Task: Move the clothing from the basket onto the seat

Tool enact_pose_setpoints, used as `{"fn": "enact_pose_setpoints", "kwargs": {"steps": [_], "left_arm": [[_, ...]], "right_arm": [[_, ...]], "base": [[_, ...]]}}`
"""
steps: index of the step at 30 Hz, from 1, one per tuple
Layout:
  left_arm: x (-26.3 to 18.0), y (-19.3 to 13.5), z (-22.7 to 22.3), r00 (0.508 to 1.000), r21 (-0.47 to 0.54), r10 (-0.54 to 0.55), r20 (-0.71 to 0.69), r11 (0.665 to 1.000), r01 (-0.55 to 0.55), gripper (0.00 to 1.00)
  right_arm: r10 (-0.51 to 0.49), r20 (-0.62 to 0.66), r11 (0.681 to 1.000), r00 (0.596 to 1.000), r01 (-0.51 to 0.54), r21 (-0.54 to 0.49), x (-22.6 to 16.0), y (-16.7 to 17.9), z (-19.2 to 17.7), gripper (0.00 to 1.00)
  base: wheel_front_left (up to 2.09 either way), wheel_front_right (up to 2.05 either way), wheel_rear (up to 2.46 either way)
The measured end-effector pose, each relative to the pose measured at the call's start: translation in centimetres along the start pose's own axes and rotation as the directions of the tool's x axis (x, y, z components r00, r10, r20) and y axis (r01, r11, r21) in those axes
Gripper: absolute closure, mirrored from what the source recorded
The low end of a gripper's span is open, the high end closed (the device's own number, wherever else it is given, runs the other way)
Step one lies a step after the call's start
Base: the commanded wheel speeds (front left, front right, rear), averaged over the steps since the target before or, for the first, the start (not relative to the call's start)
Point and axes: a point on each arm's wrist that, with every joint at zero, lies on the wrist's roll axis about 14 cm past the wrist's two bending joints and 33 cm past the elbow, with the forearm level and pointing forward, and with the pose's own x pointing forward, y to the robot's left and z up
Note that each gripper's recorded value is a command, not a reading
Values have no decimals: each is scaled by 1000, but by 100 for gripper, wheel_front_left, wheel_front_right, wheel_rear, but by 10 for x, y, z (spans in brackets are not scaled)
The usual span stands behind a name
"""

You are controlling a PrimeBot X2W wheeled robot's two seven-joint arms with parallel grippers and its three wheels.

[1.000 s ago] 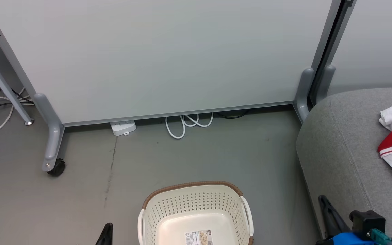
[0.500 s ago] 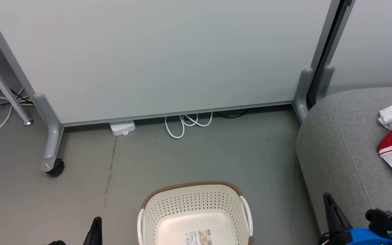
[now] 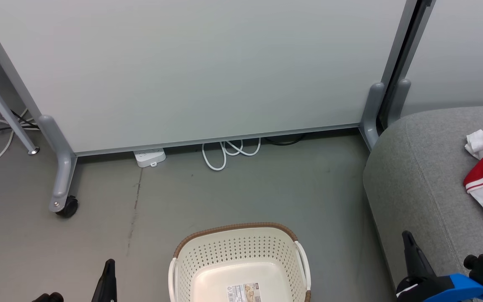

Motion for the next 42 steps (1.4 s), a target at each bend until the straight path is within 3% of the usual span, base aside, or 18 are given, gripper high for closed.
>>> {"fn": "enact_pose_setpoints", "kwargs": {"steps": [18,42], "left_arm": [[8,-2,15,1000,-228,3,22,974,2,100],[17,-10,32,999,-459,-22,48,887,41,100]], "right_arm": [[10,38,966,999,-19,256,7,3,13,100],[21,75,853,997,-57,518,11,6,25,100]], "base": [[0,0,0],[0,0,0]]}}
